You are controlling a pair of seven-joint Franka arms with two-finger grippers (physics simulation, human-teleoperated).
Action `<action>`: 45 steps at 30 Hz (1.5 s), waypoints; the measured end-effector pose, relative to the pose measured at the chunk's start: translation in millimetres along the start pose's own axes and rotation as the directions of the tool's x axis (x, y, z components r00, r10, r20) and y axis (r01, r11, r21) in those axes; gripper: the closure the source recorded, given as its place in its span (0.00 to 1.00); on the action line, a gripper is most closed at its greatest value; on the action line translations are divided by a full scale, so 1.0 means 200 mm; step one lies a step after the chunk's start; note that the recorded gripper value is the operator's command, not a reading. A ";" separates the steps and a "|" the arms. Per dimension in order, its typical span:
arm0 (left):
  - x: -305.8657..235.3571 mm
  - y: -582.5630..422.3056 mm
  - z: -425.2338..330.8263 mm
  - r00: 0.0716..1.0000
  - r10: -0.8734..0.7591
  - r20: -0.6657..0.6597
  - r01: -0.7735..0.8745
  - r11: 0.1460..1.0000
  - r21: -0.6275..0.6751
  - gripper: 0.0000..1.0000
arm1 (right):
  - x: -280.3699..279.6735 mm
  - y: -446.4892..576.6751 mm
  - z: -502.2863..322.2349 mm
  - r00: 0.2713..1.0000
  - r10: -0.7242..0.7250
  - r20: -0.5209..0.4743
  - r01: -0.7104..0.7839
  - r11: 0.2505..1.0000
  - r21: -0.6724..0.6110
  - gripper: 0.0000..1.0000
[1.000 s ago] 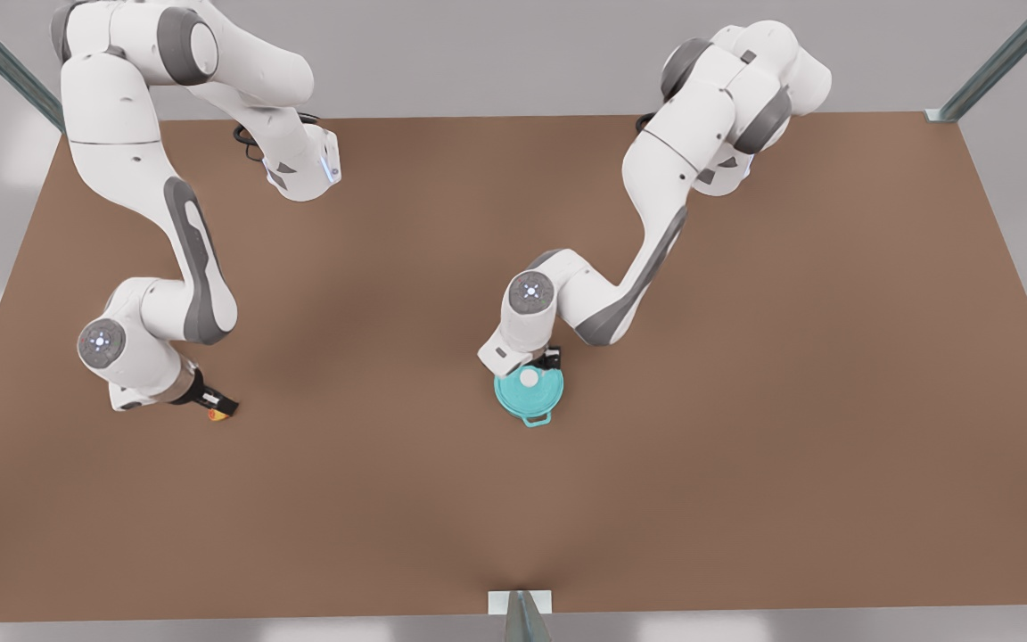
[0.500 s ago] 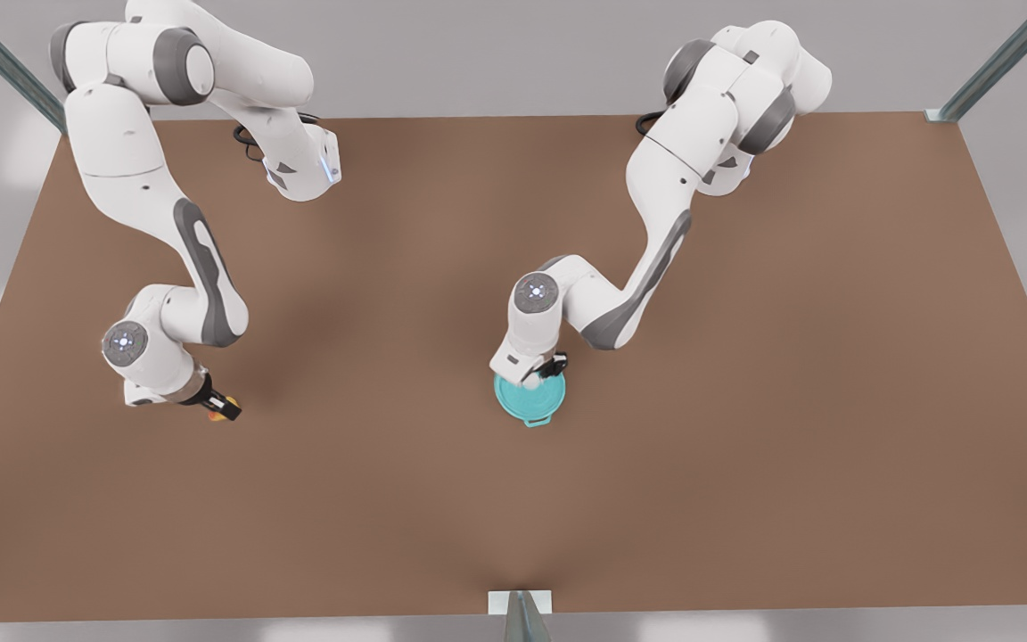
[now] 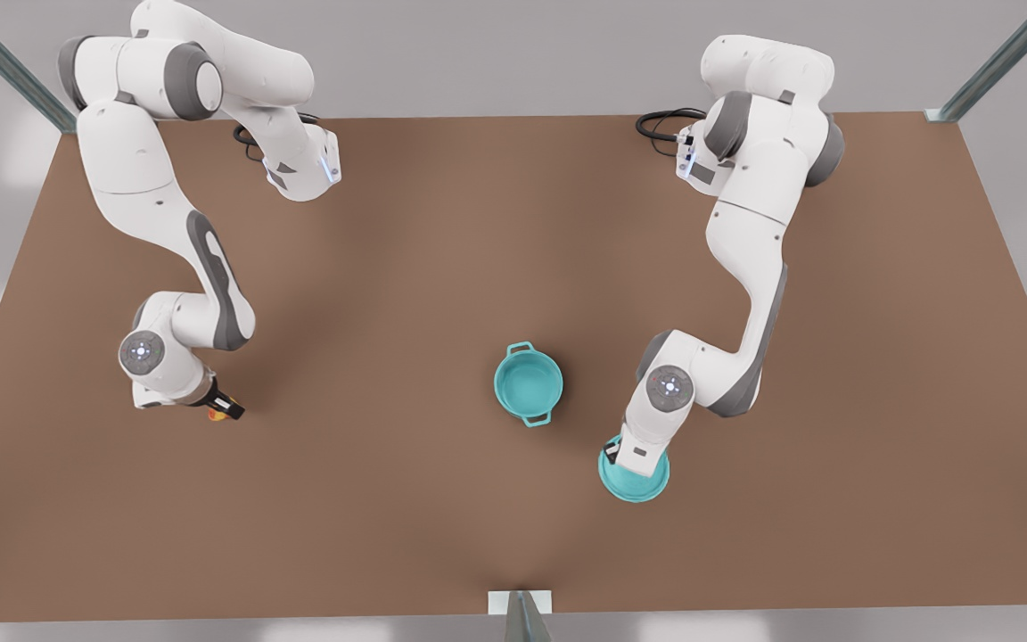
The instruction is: Open the pot lid and put the potato into the pot
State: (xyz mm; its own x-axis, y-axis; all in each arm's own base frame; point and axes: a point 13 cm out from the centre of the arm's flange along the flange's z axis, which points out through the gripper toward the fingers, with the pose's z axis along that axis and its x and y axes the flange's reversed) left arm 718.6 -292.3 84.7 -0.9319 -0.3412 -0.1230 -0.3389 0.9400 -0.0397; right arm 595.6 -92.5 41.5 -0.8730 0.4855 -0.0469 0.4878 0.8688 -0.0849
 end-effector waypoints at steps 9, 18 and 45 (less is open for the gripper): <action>-0.25 1.21 -1.74 0.991 -0.136 -0.003 0.136 0.991 -0.003 0.00 | -0.06 0.02 -0.01 0.999 0.032 0.018 -0.032 0.999 -0.004 0.07; -0.24 1.22 -1.71 0.988 0.114 -0.104 -0.114 0.993 0.010 0.00 | -0.04 0.00 0.04 0.998 0.056 0.008 -0.056 0.998 0.003 0.23; -0.18 1.09 -1.79 0.859 0.506 -0.076 -0.499 0.861 0.094 0.00 | -0.03 0.55 -0.57 0.997 0.040 0.060 -0.034 0.994 -0.101 0.47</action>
State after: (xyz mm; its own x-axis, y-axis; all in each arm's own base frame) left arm 632.6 -75.9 434.7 -0.9819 0.1826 -0.0505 0.1857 0.9804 -0.0656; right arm 654.6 11.6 145.1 -0.8511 0.5135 -0.1097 0.5148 0.8571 0.0180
